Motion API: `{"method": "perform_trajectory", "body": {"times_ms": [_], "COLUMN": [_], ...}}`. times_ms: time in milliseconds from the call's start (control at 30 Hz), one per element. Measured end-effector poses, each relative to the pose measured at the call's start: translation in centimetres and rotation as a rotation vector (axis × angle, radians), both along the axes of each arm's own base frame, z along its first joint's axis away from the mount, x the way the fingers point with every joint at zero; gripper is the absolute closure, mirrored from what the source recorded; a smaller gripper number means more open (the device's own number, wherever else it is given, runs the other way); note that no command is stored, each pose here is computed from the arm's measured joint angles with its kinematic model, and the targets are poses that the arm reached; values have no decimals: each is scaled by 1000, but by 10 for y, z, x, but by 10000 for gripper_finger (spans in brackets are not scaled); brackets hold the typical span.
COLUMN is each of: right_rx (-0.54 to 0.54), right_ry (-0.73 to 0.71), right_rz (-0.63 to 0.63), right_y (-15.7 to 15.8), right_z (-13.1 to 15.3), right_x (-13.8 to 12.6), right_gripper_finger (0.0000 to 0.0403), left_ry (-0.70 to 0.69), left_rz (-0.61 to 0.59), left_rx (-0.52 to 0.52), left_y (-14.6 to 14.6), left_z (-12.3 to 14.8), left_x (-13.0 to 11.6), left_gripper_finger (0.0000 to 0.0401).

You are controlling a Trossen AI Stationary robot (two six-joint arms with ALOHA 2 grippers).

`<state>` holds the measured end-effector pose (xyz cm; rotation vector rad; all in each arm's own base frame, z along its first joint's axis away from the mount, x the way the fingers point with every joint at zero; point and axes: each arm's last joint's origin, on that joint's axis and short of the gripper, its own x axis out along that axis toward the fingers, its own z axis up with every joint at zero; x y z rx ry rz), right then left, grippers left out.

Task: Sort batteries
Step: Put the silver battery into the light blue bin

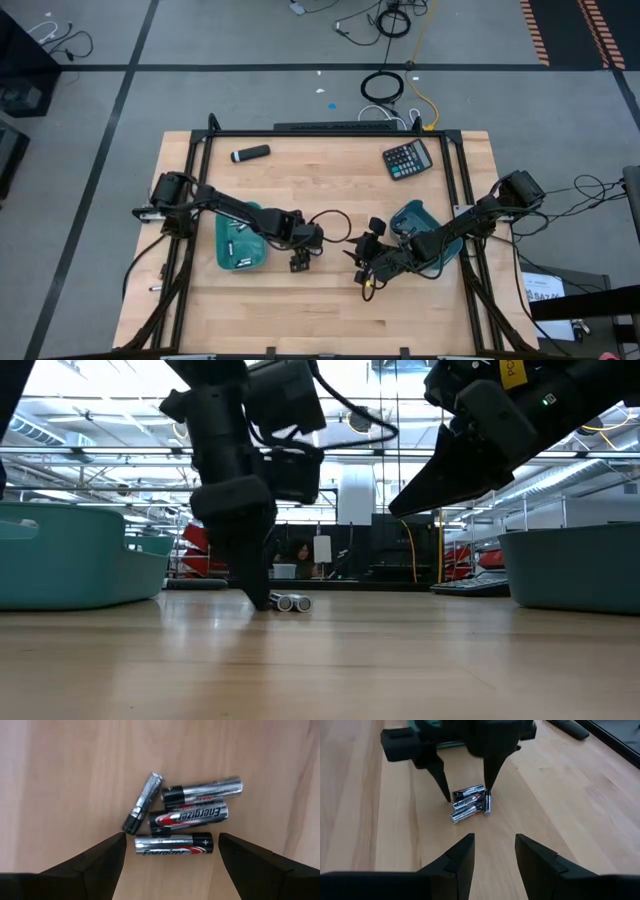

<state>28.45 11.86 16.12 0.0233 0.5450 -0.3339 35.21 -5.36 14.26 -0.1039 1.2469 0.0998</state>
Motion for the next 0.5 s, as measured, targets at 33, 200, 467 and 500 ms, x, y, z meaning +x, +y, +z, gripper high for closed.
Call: {"method": "perform_trajectory", "body": {"times_ms": [33, 200, 467, 500], "right_rx": [-1, -1, -2, -2], "right_ry": [2, 3, 5, 5], "right_rz": [0, 1, 0, 0], "right_y": [0, 0, 0, 0], "right_z": [0, 0, 0, 0], "right_x": [0, 0, 0, 0], "right_gripper_finger": [271, 271, 271, 271], "left_ry": [14, 28, 32, 33], "left_rz": [-1, -4, -28, -28], "left_rx": [-1, 0, 6, 5], "left_y": [0, 0, -1, -1], "left_z": [-4, -9, -10, -11], "left_x": [0, 2, 2, 2], "left_gripper_finger": [74, 74, 136, 157]}}
